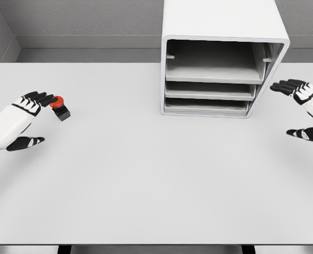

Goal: Slide open multi-storey tabletop storage cabinets and put open load switch and slide close multi-storey tabletop storage cabinets

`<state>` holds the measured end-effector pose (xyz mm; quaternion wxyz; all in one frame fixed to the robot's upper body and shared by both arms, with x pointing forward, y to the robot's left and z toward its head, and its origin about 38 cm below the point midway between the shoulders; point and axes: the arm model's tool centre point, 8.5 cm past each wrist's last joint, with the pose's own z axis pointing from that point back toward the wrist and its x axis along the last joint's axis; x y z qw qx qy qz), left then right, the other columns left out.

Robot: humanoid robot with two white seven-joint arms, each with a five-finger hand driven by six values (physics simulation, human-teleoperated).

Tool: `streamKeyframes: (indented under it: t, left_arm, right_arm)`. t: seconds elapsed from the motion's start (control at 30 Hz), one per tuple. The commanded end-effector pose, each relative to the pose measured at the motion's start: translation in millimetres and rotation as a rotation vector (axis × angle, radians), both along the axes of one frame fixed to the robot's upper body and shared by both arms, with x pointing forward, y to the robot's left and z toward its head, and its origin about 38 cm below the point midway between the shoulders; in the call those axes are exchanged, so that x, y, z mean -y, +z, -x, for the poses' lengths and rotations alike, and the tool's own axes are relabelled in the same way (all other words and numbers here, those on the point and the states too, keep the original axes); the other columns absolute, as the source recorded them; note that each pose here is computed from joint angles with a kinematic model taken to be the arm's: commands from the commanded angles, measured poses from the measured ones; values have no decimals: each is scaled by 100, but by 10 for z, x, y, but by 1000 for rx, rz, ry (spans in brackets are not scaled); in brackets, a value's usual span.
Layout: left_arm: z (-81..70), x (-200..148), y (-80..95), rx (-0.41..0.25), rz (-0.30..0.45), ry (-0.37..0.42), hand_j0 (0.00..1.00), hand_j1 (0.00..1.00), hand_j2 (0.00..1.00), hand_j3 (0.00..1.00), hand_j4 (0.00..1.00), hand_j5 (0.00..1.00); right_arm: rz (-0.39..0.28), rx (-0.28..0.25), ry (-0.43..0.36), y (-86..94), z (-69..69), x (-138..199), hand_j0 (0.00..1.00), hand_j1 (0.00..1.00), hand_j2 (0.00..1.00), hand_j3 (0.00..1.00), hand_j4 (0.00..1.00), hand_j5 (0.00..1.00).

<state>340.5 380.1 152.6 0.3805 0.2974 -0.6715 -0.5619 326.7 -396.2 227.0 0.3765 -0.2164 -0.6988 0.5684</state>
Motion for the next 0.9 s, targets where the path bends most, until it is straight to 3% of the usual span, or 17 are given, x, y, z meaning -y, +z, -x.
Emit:
streamKeyframes:
  t: [0.0,0.13,0.17,0.27,0.37,0.43,0.47,0.57,0.67,0.77,0.87]
  left_arm:
    - [0,1,9,2,7,0,100,100,100,100,100,100]
    - [0,1,6,1,3,-1,100,100,100,100,100,100]
    - [3,24,-7,-26,-17,-13,100,100,100,100,100,100]
    - [-87,62,-1,-132,-94,-36,100,100,100,100,100,100]
    - [-222,119,59,-222,-154,-50,100,100,100,100,100,100]
    - [-289,123,141,-257,-190,-66,100,100,100,100,100,100]
    - [-325,149,189,-241,-179,-69,100,100,100,100,100,100]
    - [-467,214,364,-181,-142,-65,100,100,100,100,100,100]
    - [-561,307,469,-141,-114,-71,100,100,100,100,100,100]
    - [-698,257,362,-179,-82,-50,100,100,100,100,100,100]
    - [-715,248,383,-175,-80,-47,100,100,100,100,100,100]
  right_arm:
    - [2,-6,4,-24,-1,-21,100,100,100,100,100,100]
    - [5,-1,11,10,-2,-29,100,100,100,100,100,100]
    - [40,1,14,83,-12,14,100,100,100,100,100,100]
    - [54,4,22,115,-8,6,100,100,100,100,100,100]
    - [104,24,44,293,-105,-32,100,100,100,100,100,100]
    - [114,-8,68,206,-95,-87,100,100,100,100,100,100]
    - [150,-13,77,256,-102,-70,100,100,100,100,100,100]
    - [161,-33,114,158,-131,-203,100,100,100,100,100,100]
    - [131,-59,184,4,-185,-473,100,100,100,100,100,100]
    - [80,-75,241,-142,-207,-742,100,100,100,100,100,100]
    - [45,-78,267,-205,-223,-889,100,100,100,100,100,100]
